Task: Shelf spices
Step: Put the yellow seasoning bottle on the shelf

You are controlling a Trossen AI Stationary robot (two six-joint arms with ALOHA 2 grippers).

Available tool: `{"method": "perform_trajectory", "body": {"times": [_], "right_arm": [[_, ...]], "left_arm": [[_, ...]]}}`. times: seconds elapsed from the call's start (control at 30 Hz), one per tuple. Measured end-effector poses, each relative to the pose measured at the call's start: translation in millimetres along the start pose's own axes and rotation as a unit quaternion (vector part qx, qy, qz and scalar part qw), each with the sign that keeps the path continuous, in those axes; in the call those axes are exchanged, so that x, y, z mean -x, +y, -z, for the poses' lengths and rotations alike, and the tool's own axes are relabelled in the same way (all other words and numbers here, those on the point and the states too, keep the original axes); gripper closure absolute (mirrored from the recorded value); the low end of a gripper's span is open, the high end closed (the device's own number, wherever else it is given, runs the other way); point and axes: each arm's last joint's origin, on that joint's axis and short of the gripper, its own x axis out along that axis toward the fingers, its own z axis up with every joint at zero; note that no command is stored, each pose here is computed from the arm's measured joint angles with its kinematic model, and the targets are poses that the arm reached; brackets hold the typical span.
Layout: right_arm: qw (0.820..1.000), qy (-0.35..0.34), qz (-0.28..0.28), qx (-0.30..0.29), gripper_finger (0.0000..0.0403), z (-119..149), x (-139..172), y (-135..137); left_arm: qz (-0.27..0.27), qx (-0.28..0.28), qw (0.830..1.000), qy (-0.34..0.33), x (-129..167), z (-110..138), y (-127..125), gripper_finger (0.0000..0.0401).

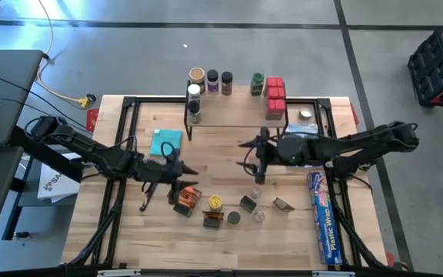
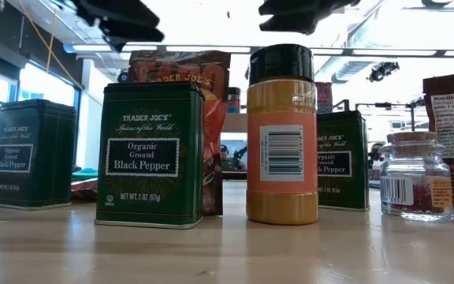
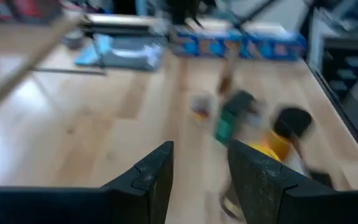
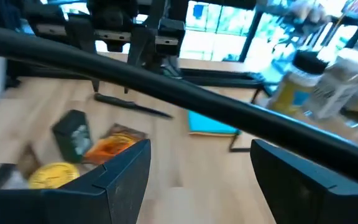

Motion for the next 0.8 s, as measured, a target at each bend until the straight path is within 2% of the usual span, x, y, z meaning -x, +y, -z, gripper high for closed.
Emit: {"method": "perform_trajectory", "body": {"times": [0.13,0.33,0.4,0.57,0.8], "right_arm": [[0.999,-0.006,-0.025,-0.042,0.0132,-2,4,15],[0.996,-0.020,-0.011,-0.082,0.0132,-4,10,34],[0.996,-0.023,-0.021,-0.084,0.0132,-3,10,43],[0.994,-0.009,-0.044,-0.096,0.0132,7,1,67],[0.994,0.021,-0.054,-0.092,0.0132,26,-31,96]], "left_arm": [[-0.001,-0.020,0.998,0.065,7,17,-11,0.0261],[-0.050,0.054,0.986,0.151,13,38,-10,0.0265],[-0.045,0.057,0.987,0.146,13,38,-13,0.0265],[-0.024,0.011,0.992,0.125,8,39,-26,0.0265],[-0.029,0.000,0.996,0.088,-28,45,-39,0.0265]]}}
